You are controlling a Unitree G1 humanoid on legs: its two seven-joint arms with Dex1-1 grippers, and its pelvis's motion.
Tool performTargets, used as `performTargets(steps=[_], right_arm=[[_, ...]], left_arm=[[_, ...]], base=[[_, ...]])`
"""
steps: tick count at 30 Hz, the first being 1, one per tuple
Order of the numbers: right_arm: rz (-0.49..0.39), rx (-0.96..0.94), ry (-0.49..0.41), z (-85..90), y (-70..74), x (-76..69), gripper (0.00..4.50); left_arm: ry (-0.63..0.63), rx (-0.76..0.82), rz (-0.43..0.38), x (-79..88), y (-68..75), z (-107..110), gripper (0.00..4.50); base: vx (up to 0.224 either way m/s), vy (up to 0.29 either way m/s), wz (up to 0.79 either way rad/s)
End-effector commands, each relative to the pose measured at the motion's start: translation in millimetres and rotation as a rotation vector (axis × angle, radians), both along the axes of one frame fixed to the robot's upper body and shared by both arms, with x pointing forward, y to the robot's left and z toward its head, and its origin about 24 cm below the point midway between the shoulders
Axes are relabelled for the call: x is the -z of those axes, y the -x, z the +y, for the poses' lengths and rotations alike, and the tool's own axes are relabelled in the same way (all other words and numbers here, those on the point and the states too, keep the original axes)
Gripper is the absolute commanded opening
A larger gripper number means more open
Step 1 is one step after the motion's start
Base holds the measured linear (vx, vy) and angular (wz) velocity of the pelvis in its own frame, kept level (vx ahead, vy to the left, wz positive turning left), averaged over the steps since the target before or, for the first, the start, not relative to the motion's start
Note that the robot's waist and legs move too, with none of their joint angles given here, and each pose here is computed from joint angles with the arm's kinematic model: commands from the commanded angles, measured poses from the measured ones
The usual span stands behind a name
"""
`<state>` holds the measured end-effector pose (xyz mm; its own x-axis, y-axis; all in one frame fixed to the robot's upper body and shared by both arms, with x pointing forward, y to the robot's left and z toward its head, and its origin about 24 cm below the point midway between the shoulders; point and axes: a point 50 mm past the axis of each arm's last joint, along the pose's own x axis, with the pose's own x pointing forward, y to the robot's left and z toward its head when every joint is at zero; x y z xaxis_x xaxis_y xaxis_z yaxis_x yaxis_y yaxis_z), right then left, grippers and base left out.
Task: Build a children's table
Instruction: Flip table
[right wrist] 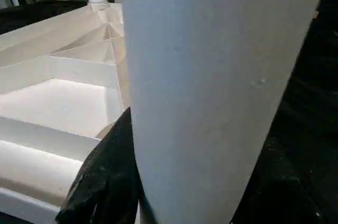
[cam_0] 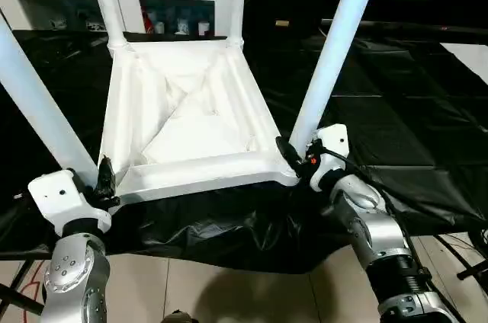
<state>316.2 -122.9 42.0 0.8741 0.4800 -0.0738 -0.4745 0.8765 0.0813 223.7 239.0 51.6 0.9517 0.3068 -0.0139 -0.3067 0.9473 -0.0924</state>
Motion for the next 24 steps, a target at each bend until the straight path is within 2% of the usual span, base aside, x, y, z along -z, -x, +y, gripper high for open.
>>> performTargets(steps=[1,2,4,5,7,9,10,13,19,21,24], right_arm=[[0.022,0.135,0.013,-21.4,-4.6,3.3,1.87],[0.023,0.156,0.015,-24.0,-5.5,3.2,1.87],[0.028,0.308,0.032,-44.0,-11.2,2.5,1.87],[0.028,0.312,0.031,-44.6,-11.3,2.4,1.87],[0.03,0.405,0.013,-57.7,-13.6,0.5,1.86],[0.029,0.438,0.012,-63.5,-14.1,-0.2,1.86],[0.026,0.467,0.022,-69.7,-14.6,-1.2,1.86],[0.017,0.502,0.037,-77.7,-15.7,-3.5,1.86],[0.037,0.41,0.088,-71.9,-21.5,-3.0,1.86],[0.033,0.346,0.087,-66.4,-23.9,-2.8,2.42],[0.028,0.334,0.077,-64.2,-25.3,-3.6,2.65]], left_arm=[[-0.009,0.057,-0.023,-2.9,-6.0,-7,2.31],[-0.019,0.082,-0.023,-3.3,-8.5,-10,2.31],[-0.03,0.187,-0.03,-5.4,-27.5,-24,2.25],[-0.031,0.19,-0.031,-5.5,-28.1,-24,2.22],[-0.043,0.259,-0.035,-7.6,-42.8,-35,2.2],[-0.051,0.297,-0.037,-8.9,-50.6,-40,2.15],[-0.056,0.344,-0.043,-11.8,-60.6,-50,2.14],[-0.063,0.433,-0.053,-16.5,-77.8,-69,2.13],[-0.105,0.449,-0.047,-19.1,-90.6,-80,2.12],[-0.091,0.399,-0.035,-19.1,-92.0,-77,2.11],[-0.087,0.37,-0.032,-19.1,-93.4,-74,2.11]], base=[[0.0,0.0,0.0],[0.0,0.0,0.0],[0.0,0.0,0.0],[0.0,0.0,0.0],[0.0,0.0,0.0],[0.0,0.0,0.0],[0.0,0.0,0.0],[0.0,0.0,0.0],[0.0,0.0,0.0],[0.0,0.0,0.0],[0.0,0.0,0.0]])
